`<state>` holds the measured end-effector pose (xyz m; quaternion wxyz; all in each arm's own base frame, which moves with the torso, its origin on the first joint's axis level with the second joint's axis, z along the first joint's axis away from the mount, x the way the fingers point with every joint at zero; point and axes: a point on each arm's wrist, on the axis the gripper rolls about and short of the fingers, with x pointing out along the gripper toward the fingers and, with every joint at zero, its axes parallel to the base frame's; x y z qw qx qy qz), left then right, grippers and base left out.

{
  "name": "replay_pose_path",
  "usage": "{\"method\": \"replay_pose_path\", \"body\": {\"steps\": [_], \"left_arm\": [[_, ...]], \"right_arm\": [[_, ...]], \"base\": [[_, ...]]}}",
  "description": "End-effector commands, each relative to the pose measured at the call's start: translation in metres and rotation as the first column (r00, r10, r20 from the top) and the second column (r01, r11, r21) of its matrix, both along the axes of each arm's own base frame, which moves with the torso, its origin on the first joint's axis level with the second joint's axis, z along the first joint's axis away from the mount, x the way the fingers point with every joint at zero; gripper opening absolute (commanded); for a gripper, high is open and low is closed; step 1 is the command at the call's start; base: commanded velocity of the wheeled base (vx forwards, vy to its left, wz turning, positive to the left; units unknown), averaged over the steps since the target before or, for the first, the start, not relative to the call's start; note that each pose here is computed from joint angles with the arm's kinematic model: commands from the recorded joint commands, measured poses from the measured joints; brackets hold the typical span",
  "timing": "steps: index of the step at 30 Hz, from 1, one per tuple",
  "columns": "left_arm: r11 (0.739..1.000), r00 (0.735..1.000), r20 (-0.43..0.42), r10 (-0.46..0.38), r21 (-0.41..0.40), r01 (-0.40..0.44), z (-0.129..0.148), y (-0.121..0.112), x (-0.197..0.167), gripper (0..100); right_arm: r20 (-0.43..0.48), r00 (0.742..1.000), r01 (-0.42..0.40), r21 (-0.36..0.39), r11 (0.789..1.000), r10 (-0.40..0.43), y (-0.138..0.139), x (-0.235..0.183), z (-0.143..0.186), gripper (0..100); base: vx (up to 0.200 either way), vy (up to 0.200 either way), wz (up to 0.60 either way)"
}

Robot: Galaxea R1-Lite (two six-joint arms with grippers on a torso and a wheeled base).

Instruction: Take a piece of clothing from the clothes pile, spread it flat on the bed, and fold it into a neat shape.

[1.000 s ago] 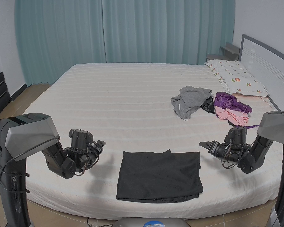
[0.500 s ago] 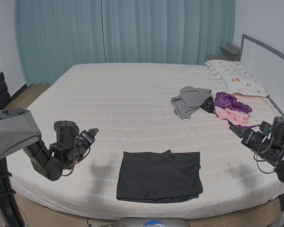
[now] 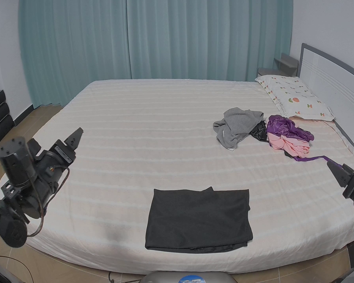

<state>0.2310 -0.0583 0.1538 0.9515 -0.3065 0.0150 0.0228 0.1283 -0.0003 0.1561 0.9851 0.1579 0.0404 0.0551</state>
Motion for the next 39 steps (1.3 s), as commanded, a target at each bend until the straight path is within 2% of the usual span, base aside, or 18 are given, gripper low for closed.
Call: {"method": "replay_pose_path", "body": {"steps": [1, 2, 4, 6, 7, 9, 10, 13, 15, 19, 23, 26, 27, 31, 34, 39], "left_arm": [[0.986, 0.974, 0.216, 0.067, 0.133, -0.098, 0.035, 0.028, -0.088, 100], [0.986, 0.973, 0.22, 0.069, 0.136, -0.1, 0.036, 0.028, -0.09, 100], [0.966, 0.96, 0.256, 0.116, 0.197, -0.169, 0.036, 0.036, -0.114, 100], [0.955, 0.956, 0.259, 0.138, 0.22, -0.198, 0.034, 0.038, -0.121, 100], [0.936, 0.948, 0.271, 0.165, 0.259, -0.237, 0.033, 0.041, -0.131, 100], [0.936, 0.948, 0.271, 0.165, 0.259, -0.237, 0.033, 0.041, -0.131, 100], [0.912, 0.936, 0.303, 0.181, 0.303, -0.275, 0.033, 0.047, -0.15, 100], [0.892, 0.936, 0.288, 0.203, 0.34, -0.298, 0.028, 0.052, -0.164, 100], [0.875, 0.93, 0.278, 0.24, 0.353, -0.331, 0.026, 0.056, -0.177, 100], [0.846, 0.927, 0.281, 0.249, 0.402, -0.35, 0.018, 0.062, -0.2, 100], [0.822, 0.923, 0.28, 0.263, 0.436, -0.367, 0.012, 0.066, -0.212, 100], [0.794, 0.908, 0.272, 0.319, 0.447, -0.413, 0.006, 0.069, -0.222, 100], [0.777, 0.896, 0.28, 0.345, 0.45, -0.44, 0.004, 0.07, -0.226, 100], [0.754, 0.872, 0.316, 0.375, 0.442, -0.485, 0.002, 0.071, -0.234, 100], [0.724, 0.842, 0.359, 0.402, 0.438, -0.533, -0.001, 0.072, -0.247, 100], [0.694, 0.824, 0.384, 0.416, 0.452, -0.561, -0.011, 0.069, -0.259, 100]], "right_arm": [[0.097, 0.988, -0.113, -0.101, 0.989, 0.122, 0.004, -0.073, 0.006, 100], [0.093, 0.988, -0.116, -0.103, 0.988, 0.126, 0.004, -0.074, 0.006, 100], [0.043, 0.987, -0.15, -0.141, 0.979, 0.158, 0.006, -0.091, 0.0, 100], [0.039, 0.984, -0.163, -0.159, 0.974, 0.171, 0.006, -0.097, -0.002, 100], [0.045, 0.981, -0.174, -0.191, 0.966, 0.186, 0.007, -0.104, -0.004, 100], [0.045, 0.981, -0.174, -0.191, 0.966, 0.186, 0.007, -0.104, -0.004, 100], [0.055, 0.978, -0.184, -0.251, 0.95, 0.203, 0.007, -0.115, -0.01, 100], [-0.014, 0.977, -0.206, -0.308, 0.929, 0.212, 0.007, -0.118, -0.023, 100], [-0.008, 0.975, -0.211, -0.347, 0.914, 0.222, 0.008, -0.122, -0.024, 100], [0.059, 0.97, -0.197, -0.366, 0.909, 0.234, 0.008, -0.133, -0.022, 100], [0.052, 0.97, -0.199, -0.384, 0.902, 0.236, 0.008, -0.141, -0.028, 100], [0.053, 0.97, -0.2, -0.385, 0.901, 0.238, 0.008, -0.147, -0.02, 100], [0.047, 0.97, -0.204, -0.384, 0.901, 0.239, 0.008, -0.15, -0.019, 100], [0.057, 0.967, -0.206, -0.39, 0.897, 0.247, 0.008, -0.158, -0.025, 100], [0.082, 0.956, -0.223, -0.426, 0.877, 0.283, 0.007, -0.17, -0.035, 100], [0.121, 0.962, -0.167, -0.44, 0.882, 0.243, 0.008, -0.177, -0.038, 100]], "base": [[0.0, 0.0, 0.0], [0.0, 0.0, 0.0], [0.0, 0.0, 0.0], [0.0, 0.0, 0.0], [0.0, 0.0, 0.0], [0.0, 0.0, 0.0], [0.0, 0.0, 0.0], [0.0, 0.0, 0.0], [0.0, 0.0, 0.0], [0.0, 0.0, 0.0], [0.0, 0.0, 0.0], [0.0, 0.0, 0.0], [0.0, 0.0, 0.0], [0.0, 0.0, 0.0], [0.0, 0.0, 0.0], [0.0, 0.0, 0.0]]}}
